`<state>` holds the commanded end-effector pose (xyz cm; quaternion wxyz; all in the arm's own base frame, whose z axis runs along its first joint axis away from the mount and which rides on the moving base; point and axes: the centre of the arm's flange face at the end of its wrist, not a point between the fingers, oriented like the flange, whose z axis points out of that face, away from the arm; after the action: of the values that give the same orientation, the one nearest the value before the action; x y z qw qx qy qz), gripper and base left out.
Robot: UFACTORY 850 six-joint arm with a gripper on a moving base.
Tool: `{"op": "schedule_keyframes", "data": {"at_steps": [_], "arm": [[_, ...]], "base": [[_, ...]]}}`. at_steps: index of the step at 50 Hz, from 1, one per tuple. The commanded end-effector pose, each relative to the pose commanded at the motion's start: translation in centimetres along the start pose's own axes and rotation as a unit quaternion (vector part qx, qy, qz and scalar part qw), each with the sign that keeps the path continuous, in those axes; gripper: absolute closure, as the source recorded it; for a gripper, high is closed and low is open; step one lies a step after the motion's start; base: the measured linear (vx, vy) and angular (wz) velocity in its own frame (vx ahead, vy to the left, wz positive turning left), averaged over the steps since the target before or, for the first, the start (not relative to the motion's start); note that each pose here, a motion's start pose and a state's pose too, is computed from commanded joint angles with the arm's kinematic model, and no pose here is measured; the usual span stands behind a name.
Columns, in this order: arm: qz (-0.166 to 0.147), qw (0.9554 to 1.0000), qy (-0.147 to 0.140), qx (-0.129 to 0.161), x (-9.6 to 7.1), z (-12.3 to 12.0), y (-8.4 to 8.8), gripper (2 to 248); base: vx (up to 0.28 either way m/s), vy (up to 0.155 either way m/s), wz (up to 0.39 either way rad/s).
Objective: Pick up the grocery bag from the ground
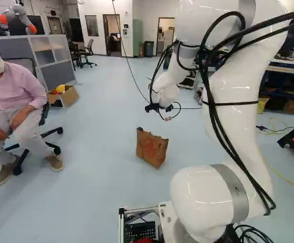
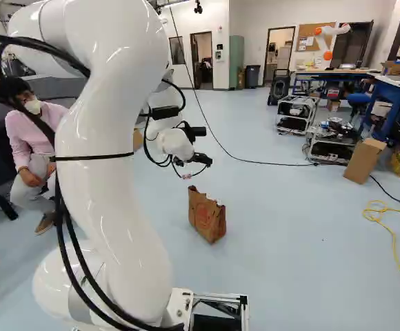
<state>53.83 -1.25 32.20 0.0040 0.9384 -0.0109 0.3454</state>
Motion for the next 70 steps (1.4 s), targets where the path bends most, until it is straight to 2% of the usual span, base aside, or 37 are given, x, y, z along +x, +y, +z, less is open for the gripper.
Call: {"op": "schedule_keyframes", "data": {"at_steps": [27,70], "arm": [[0.021,0.9981,-0.056,-0.016,3.9,5.5,3.2,3],[0.054,0.9923,-0.105,-0.037,9.8,13.6,9.2,3]], "base": [[0.000,0.000,0.000],[0.000,0.000,0.000]]}}
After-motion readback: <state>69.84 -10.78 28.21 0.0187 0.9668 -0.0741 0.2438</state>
